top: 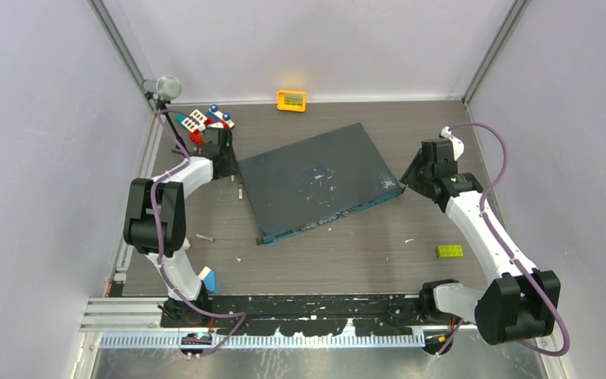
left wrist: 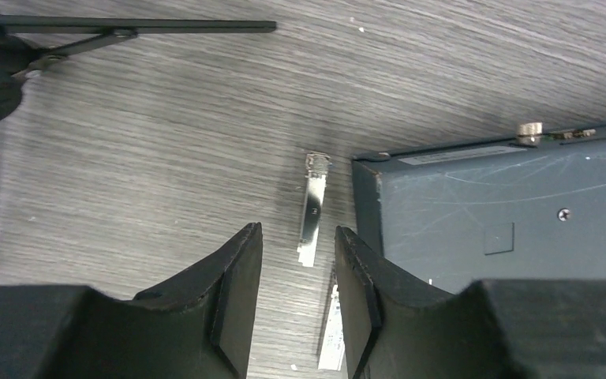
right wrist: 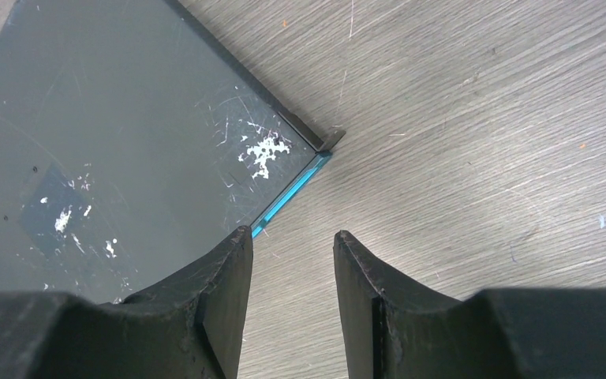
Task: Insert the plug into the switch port
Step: Move the switch port to the center of the board, then pick up the plug from the center of the board.
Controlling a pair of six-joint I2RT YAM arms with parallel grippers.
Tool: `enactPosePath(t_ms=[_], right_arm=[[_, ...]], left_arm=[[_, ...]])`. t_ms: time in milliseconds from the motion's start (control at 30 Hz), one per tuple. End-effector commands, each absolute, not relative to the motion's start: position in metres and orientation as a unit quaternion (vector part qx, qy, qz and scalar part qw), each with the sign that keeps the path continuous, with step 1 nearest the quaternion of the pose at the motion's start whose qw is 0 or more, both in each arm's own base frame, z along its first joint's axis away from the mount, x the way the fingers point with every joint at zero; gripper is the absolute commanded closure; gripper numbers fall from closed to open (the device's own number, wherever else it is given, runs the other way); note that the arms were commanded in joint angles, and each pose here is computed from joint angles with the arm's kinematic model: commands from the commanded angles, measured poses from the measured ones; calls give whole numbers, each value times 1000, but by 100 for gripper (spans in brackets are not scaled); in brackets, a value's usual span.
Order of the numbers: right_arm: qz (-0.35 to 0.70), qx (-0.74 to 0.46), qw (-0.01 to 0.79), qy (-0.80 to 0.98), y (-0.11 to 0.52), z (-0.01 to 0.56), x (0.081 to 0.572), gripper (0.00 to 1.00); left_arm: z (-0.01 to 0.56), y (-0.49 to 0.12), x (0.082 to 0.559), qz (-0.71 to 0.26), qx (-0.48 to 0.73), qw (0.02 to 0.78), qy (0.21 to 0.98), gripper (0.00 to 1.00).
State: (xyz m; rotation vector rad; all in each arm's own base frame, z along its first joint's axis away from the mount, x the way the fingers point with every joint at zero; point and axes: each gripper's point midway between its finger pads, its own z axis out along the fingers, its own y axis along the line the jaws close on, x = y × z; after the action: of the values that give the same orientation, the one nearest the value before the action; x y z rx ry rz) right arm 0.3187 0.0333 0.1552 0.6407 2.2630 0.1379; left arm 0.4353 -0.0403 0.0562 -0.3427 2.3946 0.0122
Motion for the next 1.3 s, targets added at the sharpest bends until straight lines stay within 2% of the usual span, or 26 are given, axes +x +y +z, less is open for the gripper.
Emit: enactPosePath(t_ms=[0, 400, 567, 700, 967, 1133, 1267], right_arm=[[62, 242, 392, 886, 36, 162, 320, 53], [72, 238, 394, 885, 40, 165, 320, 53], [72, 236, 393, 886, 40, 165, 319, 53], [72, 235, 395, 885, 40, 167, 319, 53], [78, 235, 401, 882, 41, 174, 317, 53], [78, 214, 413, 882, 41, 183, 315, 53], [79, 193, 435, 876, 40, 204, 314, 53]], left_arm=[[58, -53, 449, -30, -124, 377, 917, 58], [41, -45, 448, 1, -138, 320, 937, 59], [38, -46, 449, 4, -137, 306, 942, 76], [41, -41, 448, 15, -140, 309, 941, 79], [54, -36, 443, 26, -140, 321, 936, 93], [95, -45, 430, -5, -142, 359, 922, 97], [134, -83, 394, -44, -93, 390, 915, 100]])
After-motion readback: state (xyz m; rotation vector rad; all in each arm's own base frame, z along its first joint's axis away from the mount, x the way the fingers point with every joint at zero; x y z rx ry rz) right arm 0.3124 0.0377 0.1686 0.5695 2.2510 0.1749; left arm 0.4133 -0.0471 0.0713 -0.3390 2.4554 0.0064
